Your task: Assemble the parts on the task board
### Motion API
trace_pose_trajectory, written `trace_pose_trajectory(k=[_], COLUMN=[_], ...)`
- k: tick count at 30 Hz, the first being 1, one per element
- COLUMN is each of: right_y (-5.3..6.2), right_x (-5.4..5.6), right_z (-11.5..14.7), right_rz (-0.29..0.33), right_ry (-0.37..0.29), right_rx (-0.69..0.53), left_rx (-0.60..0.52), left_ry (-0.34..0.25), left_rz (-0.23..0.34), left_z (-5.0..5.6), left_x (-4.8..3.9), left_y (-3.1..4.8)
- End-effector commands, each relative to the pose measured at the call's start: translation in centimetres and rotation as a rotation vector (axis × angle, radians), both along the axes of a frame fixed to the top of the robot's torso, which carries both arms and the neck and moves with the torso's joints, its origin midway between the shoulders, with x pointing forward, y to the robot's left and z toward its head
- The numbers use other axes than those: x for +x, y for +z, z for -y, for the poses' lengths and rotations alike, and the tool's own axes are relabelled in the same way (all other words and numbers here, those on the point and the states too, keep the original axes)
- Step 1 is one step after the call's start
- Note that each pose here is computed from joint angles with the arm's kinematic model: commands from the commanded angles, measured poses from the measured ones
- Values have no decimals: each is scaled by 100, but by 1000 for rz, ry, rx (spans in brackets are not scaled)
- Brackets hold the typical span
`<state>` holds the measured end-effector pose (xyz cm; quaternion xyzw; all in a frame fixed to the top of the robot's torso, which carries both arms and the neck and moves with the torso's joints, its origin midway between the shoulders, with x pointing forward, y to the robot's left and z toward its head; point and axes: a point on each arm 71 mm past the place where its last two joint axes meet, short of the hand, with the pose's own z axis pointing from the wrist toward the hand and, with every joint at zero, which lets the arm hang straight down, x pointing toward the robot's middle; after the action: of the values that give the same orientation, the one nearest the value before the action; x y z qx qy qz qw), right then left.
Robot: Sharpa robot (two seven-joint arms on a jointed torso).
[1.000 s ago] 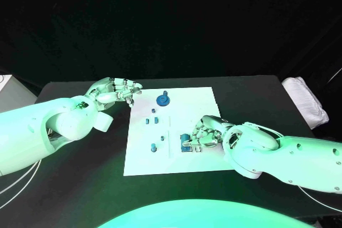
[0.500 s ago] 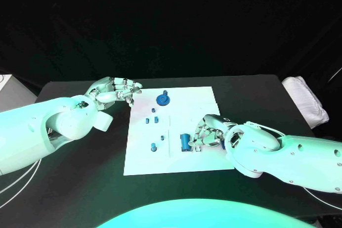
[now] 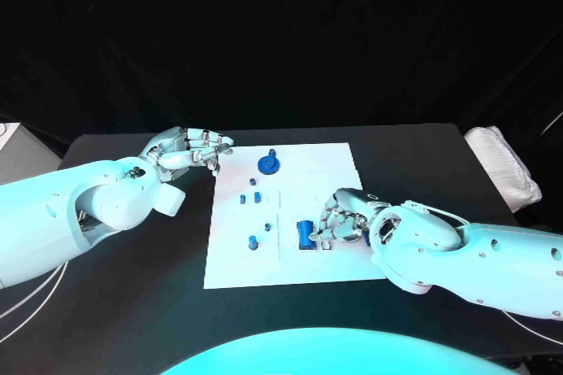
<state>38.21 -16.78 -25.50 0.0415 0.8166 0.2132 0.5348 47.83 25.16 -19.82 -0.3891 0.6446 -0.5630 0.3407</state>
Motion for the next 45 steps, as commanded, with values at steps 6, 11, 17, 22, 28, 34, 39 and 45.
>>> trace_pose_trajectory(k=[6, 11, 17, 22, 28, 34, 39, 45], right_y=[33, 74, 197, 239, 175, 109, 44, -49], right_x=[-20, -27, 4, -2, -52, -101, -126, -139], right_z=[-3, 97, 376, 670, 1004, 1159, 1181, 1111], right_rz=[27, 56, 71, 43, 16, 11, -1, -21], right_ry=[12, -17, -84, -141, -190, -218, -228, -226], right_rx=[31, 59, 92, 76, 15, -30, -52, -50], left_rx=[-10, -12, -21, -32, -35, -36, -36, -35], left_ry=[-14, -13, -16, -20, -22, -24, -26, -27], left_rz=[1, 4, 16, 25, 27, 25, 23, 20], left_z=[19, 18, 21, 34, 37, 38, 42, 43], left_x=[-3, -2, -4, -12, -21, -25, -25, -25], left_y=[7, 9, 20, 32, 38, 37, 33, 27])
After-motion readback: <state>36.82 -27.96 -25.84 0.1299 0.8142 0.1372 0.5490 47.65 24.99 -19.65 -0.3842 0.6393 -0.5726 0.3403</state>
